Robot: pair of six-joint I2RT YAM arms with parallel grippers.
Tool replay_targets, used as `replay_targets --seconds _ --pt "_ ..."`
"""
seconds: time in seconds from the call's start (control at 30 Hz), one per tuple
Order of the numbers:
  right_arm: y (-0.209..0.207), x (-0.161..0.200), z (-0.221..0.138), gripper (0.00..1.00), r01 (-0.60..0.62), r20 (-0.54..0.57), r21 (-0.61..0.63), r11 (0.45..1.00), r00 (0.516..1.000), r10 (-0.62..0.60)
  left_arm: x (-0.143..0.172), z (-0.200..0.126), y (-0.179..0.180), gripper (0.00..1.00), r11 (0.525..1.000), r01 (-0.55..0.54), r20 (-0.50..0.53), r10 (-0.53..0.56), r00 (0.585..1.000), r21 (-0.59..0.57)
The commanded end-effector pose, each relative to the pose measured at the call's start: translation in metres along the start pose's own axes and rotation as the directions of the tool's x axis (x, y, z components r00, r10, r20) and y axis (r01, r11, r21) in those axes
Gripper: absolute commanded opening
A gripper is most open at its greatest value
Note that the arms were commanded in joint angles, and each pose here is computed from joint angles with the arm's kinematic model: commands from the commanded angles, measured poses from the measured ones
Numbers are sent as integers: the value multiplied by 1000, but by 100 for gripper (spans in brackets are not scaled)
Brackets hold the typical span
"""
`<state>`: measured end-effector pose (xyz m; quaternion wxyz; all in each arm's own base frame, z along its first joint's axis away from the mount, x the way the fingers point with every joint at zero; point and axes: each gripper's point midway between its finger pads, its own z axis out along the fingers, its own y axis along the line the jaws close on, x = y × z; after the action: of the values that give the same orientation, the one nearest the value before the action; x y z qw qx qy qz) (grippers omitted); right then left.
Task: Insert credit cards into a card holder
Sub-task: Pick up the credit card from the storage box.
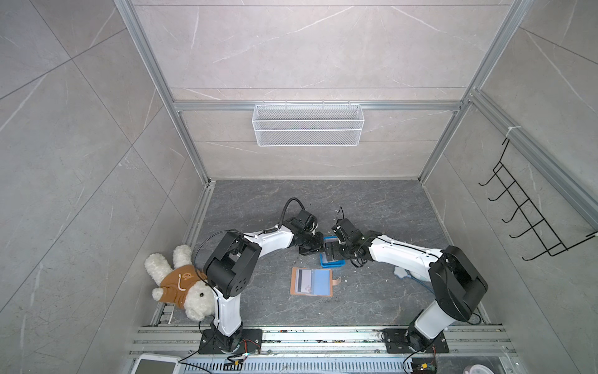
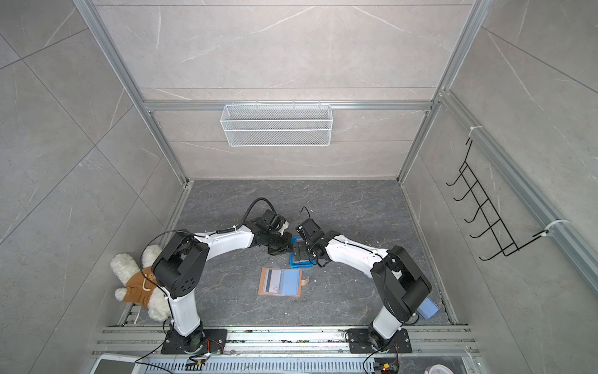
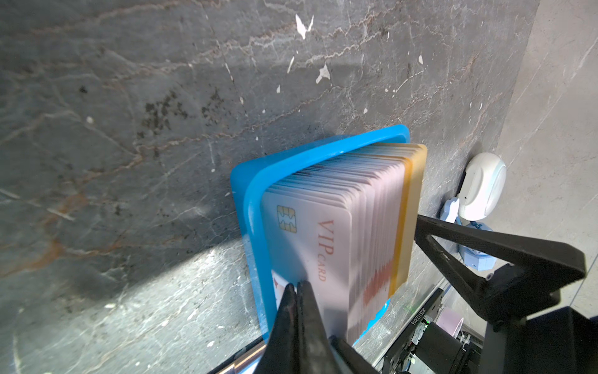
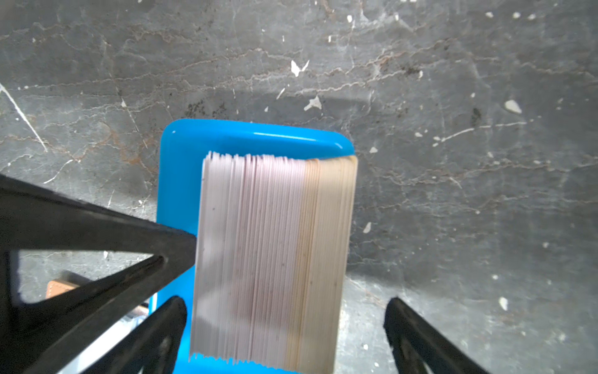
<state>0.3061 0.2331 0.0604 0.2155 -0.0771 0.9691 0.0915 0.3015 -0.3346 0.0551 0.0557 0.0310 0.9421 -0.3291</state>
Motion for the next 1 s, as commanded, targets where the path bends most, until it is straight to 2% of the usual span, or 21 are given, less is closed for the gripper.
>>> replay_targets --seconds 0.0,0.43,0.97 --pt "-6 -3 -7 97 -9 23 42 999 1000 8 5 -8 3 0 1000 -8 2 8 1000 -30" --pt "-11 -8 -19 97 -4 46 62 998 999 2 3 -12 -1 0 1000 -9 14 10 1000 -21" --pt "-8 -9 -28 97 -13 60 37 999 998 11 7 4 -3 0 1000 -3 -22 3 1000 6"
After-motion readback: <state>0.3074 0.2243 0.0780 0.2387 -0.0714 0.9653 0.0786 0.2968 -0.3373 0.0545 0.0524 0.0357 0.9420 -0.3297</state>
